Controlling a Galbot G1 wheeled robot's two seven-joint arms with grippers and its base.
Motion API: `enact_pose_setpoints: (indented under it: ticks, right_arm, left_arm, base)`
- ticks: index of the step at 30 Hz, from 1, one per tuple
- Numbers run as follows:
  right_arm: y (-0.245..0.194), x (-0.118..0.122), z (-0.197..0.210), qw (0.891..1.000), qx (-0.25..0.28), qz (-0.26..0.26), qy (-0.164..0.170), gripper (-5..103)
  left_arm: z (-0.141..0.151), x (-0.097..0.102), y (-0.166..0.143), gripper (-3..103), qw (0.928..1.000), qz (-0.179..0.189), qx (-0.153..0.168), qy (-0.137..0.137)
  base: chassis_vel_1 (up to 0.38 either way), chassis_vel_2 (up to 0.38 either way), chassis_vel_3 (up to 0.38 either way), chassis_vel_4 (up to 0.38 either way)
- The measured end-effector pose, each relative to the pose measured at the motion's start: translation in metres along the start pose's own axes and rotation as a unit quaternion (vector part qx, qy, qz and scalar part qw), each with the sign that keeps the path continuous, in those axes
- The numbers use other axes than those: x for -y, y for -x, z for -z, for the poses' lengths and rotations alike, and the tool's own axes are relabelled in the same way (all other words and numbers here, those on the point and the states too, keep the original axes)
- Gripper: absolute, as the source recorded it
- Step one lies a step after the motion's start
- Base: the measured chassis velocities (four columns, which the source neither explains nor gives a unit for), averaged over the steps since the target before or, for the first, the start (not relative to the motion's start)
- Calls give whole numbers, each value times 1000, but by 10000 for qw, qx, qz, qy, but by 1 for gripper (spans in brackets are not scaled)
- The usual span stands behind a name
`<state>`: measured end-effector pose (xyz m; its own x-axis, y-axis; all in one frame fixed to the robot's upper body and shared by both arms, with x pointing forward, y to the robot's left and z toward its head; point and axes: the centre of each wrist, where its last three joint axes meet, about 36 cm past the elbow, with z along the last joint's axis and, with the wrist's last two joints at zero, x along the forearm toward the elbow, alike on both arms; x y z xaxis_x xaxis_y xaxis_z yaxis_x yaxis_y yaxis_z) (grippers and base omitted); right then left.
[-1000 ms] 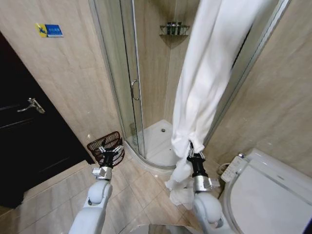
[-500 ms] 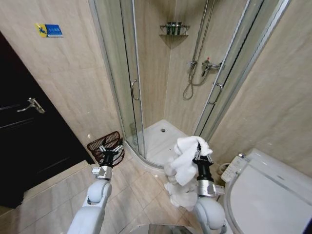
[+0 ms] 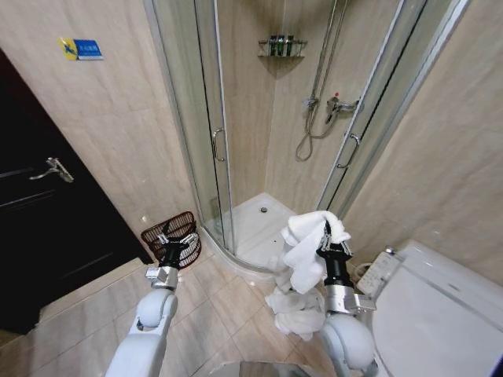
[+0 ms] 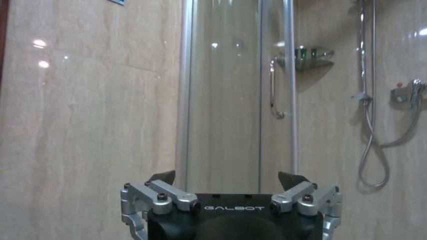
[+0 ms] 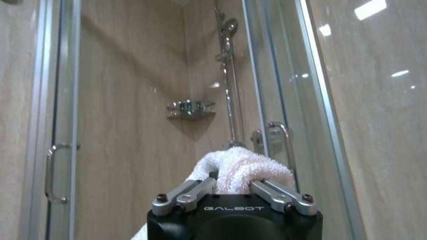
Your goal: Discard the used towel into the hamper.
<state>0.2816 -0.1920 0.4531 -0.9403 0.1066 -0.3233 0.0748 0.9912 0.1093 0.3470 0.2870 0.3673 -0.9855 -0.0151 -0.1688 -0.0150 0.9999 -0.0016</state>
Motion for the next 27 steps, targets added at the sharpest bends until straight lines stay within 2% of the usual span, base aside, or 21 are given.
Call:
enact_pose_setpoints:
  ticks: [4,10,15,20,27]
  right_arm:
    - [3,2,3,10000,14,-62,-66,5]
    - [5,3,5,9998,4,-158,-129,5]
    - [3,0,14,9996,-65,-168,-195,5]
    - [4,-1,14,9996,-83,-134,-250,5]
    - [3,-3,14,9994,-97,-93,-329,5]
  left_arm:
    - [-3,3,0,100,9999,-36,-97,120]
    - [-7,9,0,100,9998,-66,-131,112]
    - [-11,5,0,100,9996,28,-7,279]
    - [-9,6,0,100,9996,96,131,238]
    - [-7,8,-3,100,9996,90,162,225]
  base:
    - [33,42,55,48]
    - [69,61,92,81]
    - [82,71,99,62]
    - [75,58,-15,-3]
    - [80,68,-78,-94]
